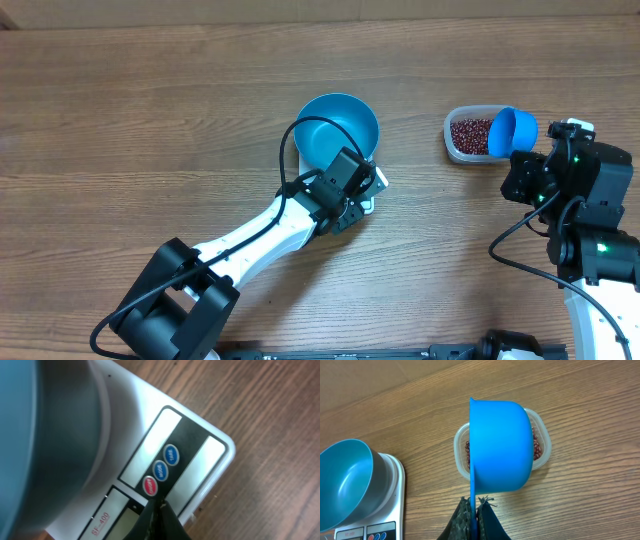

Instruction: Scoop item into bowl and weigh 150g on scale

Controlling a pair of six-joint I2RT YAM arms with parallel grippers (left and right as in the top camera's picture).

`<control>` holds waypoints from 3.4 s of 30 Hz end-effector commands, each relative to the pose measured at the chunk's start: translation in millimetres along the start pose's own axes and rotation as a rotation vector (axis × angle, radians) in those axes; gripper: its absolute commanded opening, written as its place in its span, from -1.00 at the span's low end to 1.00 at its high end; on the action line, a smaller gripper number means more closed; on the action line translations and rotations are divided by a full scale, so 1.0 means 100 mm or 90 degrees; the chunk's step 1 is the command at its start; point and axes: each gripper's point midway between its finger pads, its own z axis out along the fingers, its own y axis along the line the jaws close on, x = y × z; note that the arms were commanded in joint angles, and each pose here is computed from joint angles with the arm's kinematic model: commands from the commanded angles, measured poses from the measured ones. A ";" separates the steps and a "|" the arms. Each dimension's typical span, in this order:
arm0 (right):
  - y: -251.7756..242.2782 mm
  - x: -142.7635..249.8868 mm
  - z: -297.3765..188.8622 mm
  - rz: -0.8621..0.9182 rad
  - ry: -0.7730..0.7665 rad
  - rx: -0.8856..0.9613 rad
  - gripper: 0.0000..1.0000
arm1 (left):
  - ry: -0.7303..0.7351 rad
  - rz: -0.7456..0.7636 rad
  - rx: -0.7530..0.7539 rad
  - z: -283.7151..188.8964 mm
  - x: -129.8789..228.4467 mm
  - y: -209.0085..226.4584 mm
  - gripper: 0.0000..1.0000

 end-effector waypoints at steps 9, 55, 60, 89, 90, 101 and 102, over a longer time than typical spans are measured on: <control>0.03 -0.13 -0.06 -0.004 -0.023 -0.001 -0.93 | -0.006 -0.002 -0.070 0.16 0.17 0.12 -0.92; 0.04 -0.17 -0.06 -0.006 -0.034 -0.002 -0.93 | -0.033 0.065 -0.046 0.34 0.08 0.04 -0.91; 0.04 -0.17 -0.06 -0.006 -0.034 -0.002 -0.93 | -0.033 0.065 -0.046 0.34 0.08 0.04 -0.91; 0.04 -0.17 -0.06 -0.006 -0.034 -0.002 -0.93 | -0.105 0.023 -0.072 -0.06 -0.21 0.17 -0.91; 0.04 -0.17 -0.06 -0.006 -0.034 -0.002 -0.92 | -0.112 0.016 -0.073 -0.12 -0.23 0.19 -0.92; 0.04 -0.17 -0.06 -0.006 -0.034 -0.002 -0.93 | -0.135 0.015 -0.038 -0.74 -0.21 0.12 -0.92; 0.04 -0.17 -0.06 -0.006 -0.034 -0.002 -0.93 | -0.132 0.008 -0.036 -0.80 -0.18 0.12 -0.92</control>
